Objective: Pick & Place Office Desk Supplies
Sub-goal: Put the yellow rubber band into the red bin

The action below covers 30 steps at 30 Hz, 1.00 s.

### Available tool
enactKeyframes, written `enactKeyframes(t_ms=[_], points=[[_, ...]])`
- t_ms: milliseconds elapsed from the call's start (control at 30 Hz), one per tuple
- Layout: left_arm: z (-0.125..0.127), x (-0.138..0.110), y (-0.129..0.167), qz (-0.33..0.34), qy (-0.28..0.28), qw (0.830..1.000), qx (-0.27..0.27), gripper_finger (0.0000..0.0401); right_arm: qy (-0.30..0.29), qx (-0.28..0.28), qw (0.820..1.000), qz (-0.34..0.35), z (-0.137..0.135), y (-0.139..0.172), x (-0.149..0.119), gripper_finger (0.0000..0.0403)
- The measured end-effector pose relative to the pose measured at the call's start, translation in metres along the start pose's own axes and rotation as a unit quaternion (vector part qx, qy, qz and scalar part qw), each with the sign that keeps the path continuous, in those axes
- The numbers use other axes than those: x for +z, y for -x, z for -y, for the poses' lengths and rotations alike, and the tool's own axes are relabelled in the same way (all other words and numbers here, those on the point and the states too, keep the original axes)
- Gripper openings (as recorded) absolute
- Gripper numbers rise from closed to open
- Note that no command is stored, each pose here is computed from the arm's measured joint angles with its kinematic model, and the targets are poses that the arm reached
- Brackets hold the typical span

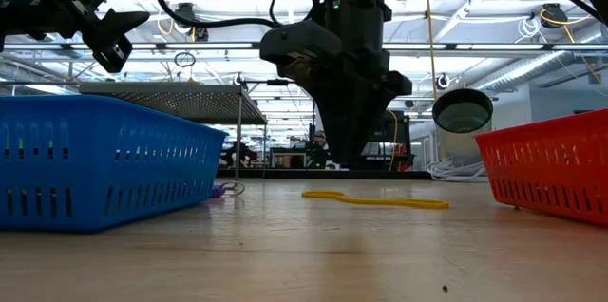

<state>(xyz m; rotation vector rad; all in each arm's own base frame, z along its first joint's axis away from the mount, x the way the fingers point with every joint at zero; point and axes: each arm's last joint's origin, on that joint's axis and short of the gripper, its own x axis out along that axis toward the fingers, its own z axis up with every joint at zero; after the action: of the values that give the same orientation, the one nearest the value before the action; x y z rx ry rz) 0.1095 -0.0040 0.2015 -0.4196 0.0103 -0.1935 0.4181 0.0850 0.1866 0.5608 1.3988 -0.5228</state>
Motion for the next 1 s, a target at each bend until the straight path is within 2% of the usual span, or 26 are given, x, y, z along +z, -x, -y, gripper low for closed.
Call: enactKeyframes(t_ms=[233,433,567,767,1000], points=[[0.0,0.0,0.0,0.0,0.0,1.0,0.0,0.0186,0.038,0.002,0.999,0.008,-0.002,0.0,-0.001,0.0084],[0.0,0.0,0.0,0.0,0.001,1.0,0.0,0.0186,0.132,0.004,0.991,-0.006,-0.011,0.001,-0.015,0.0084],[0.0,0.0,0.0,0.0,0.0,1.0,0.0,0.0186,0.191,-0.004,0.981,-0.016,-0.013,0.001,-0.023,0.0084],[0.0,0.0,0.0,0.0,0.0,1.0,0.0,0.0186,0.24,-0.009,0.97,-0.023,-0.014,0.001,-0.027,0.0084],[0.0,0.0,0.0,0.0,0.001,1.0,0.0,0.0186,0.336,-0.005,0.941,-0.023,-0.017,0.002,-0.032,0.0084]])
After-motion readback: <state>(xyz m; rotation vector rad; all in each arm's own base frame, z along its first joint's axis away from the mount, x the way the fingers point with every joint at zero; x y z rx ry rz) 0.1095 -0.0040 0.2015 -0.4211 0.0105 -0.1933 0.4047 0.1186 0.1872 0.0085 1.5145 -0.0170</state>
